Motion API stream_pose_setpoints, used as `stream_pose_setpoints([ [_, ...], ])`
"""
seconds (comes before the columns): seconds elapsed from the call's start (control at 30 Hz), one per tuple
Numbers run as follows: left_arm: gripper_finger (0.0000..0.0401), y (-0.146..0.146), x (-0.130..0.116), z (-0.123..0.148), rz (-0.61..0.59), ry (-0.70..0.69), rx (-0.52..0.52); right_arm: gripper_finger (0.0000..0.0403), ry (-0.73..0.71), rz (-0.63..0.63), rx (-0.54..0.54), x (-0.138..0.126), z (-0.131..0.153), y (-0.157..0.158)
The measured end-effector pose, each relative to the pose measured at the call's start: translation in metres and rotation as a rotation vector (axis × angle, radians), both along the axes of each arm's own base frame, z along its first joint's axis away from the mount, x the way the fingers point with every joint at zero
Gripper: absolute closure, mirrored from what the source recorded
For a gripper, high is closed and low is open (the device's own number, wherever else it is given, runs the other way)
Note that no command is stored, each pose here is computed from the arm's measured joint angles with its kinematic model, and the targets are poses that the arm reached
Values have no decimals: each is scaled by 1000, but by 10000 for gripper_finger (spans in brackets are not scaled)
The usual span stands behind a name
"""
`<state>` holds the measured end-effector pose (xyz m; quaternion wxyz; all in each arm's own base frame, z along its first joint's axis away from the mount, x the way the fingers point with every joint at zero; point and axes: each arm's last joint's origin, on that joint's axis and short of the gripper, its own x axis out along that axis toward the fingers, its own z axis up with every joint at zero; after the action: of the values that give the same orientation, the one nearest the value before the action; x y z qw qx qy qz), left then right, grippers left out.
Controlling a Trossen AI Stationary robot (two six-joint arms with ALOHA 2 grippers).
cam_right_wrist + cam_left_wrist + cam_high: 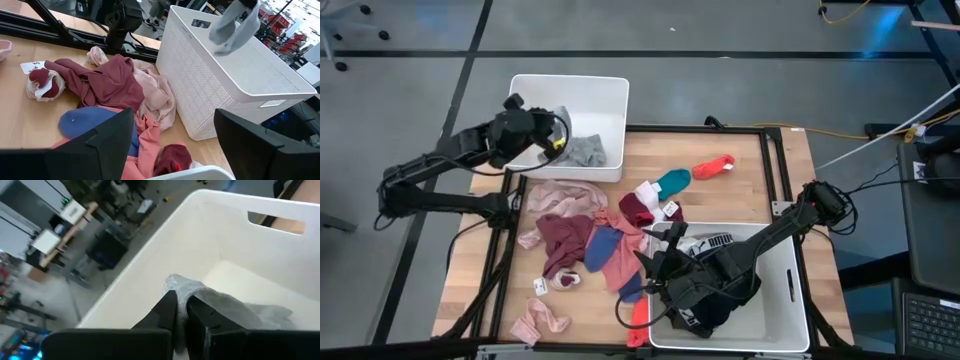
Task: Sort clothes
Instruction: Put the gray sock into the top white bin, then put the red underwear into the top white bin
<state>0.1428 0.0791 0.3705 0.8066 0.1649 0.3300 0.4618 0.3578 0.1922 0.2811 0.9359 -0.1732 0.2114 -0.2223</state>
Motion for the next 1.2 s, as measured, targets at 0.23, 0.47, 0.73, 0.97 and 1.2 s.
stream_pose_setpoints([
  [0.23, 366, 10, -1, -4, -14, -53, -90, 123, -2, 0, 1, 0, 0, 0],
  [0.47, 255, 15, -4, -7, 11, -99, -152, 123, -2, 0, 1, 0, 0, 0],
  [0.73, 179, 7, -6, 10, -124, -203, -271, 123, -2, 0, 2, 0, 0, 0],
  [0.97, 183, -14, -2, 20, -520, -304, -515, 123, -1, 0, 1, 0, 0, 0],
  [1.2, 191, -42, 14, 7, -724, -286, -629, 123, -5, 28, 1, -7, 10, 2],
])
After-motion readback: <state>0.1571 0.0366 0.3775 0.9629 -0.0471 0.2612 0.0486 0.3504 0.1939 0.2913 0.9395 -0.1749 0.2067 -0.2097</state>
